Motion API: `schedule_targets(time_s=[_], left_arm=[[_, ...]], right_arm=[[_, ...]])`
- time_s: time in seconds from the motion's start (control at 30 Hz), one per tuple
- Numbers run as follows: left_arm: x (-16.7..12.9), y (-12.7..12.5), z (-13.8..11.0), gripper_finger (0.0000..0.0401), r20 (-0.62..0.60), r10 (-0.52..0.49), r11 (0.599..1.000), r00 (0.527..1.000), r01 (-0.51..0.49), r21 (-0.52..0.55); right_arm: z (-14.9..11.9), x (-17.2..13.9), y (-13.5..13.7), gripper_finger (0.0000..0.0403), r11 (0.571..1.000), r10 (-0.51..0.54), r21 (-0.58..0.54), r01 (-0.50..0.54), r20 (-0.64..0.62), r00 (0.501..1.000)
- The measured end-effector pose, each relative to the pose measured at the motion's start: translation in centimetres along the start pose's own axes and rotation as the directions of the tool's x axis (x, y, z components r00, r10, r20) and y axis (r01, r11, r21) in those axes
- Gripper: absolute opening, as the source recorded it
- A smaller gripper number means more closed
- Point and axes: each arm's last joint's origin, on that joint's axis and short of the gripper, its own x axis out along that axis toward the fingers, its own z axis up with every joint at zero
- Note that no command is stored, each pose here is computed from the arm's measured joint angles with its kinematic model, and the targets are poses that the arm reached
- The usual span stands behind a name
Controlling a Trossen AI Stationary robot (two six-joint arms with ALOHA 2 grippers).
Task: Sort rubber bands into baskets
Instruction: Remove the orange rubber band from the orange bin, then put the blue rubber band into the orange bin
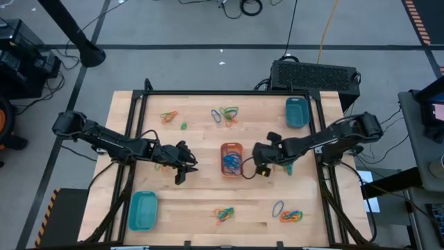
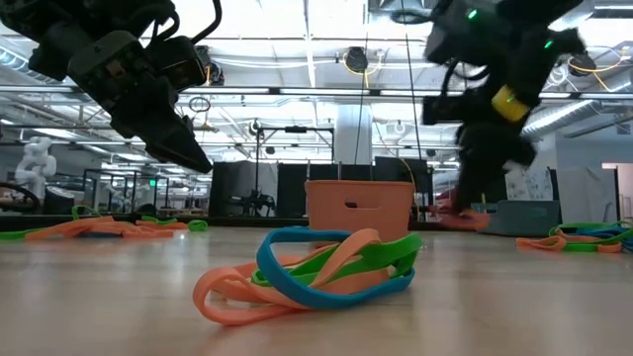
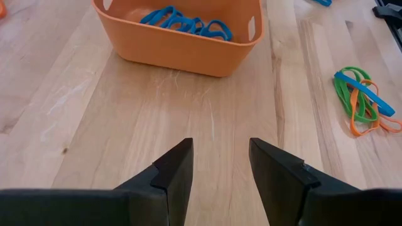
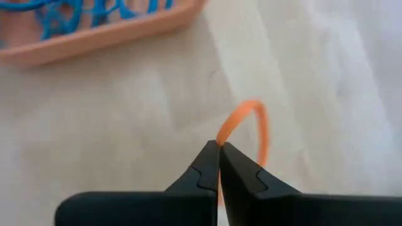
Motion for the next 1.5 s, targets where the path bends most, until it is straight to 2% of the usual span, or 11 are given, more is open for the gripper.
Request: schedule_targets(time_s=[0.1, 0.3, 0.57, 0.7, 0.8, 0.97, 1.07, 1.13, 1.2, 1.33, 1.5], left_arm=[[0.0, 0.0, 0.0, 0.0162, 0.000, 0.000, 1.000, 1.000, 0.000, 0.002], [0.0, 0.0, 0.0, 0.0162, 0.001, 0.000, 1.000, 1.000, 0.000, -0.004], [0.0, 0.0, 0.0, 0.0162, 0.004, -0.001, 1.000, 1.000, 0.001, -0.013], [0.0, 0.0, 0.1, 0.0162, 0.012, 0.017, 1.000, 1.000, -0.017, -0.005], [0.0, 0.1, 0.3, 0.0162, 0.046, 0.055, 0.998, 0.997, -0.056, 0.006], [-0.1, 0.7, 1.6, 0.0162, 0.180, 0.115, 0.990, 0.977, -0.128, 0.061], [-0.3, 2.9, 3.0, 0.0162, 0.271, 0.201, 0.975, 0.942, -0.218, 0.037], [-0.7, 5.4, 4.2, 0.0162, 0.289, 0.287, 0.954, 0.913, -0.301, 0.002], [-1.1, 8.3, 5.7, 0.0162, 0.286, 0.322, 0.945, 0.902, -0.325, -0.040], [-1.1, 13.0, 7.9, 0.0162, 0.244, 0.275, 0.961, 0.930, -0.272, -0.047], [2.1, 16.2, 9.3, 0.0162, 0.121, 0.304, 0.953, 0.945, -0.303, -0.029]], right_arm=[[-1.2, -1.7, 0.1, 0.0001, 0.994, 0.061, 0.096, -0.053, -0.087, 0.994], [-3.3, -3.1, 0.5, 0.0006, 0.956, 0.056, 0.293, 0.010, -0.217, 0.974], [-3.9, -3.5, 1.3, 0.0053, 0.953, 0.089, 0.303, -0.013, -0.238, 0.967], [-3.9, -3.6, 1.4, 0.0087, 0.968, 0.132, 0.243, -0.067, -0.264, 0.956], [-3.6, -4.0, 1.2, 0.0099, 0.978, 0.093, 0.201, -0.055, -0.184, 0.979], [-2.3, -5.2, 0.3, 0.0094, 0.993, -0.046, 0.112, 0.037, 0.079, 0.996], [-0.9, -6.2, -0.4, 0.0091, 0.995, -0.092, 0.053, 0.081, 0.258, 0.962], [0.4, -6.7, -1.2, 0.0091, 0.996, -0.090, 0.013, 0.091, 0.342, 0.935], [1.5, -6.8, -2.0, 0.0091, 0.994, -0.089, -0.028, 0.109, 0.403, 0.911], [3.4, -6.5, -4.4, 0.0091, 0.980, -0.149, -0.050, 0.193, 0.461, 0.875], [3.9, -5.0, -7.2, 0.0091, 0.970, -0.168, -0.088, 0.227, 0.435, 0.885]])
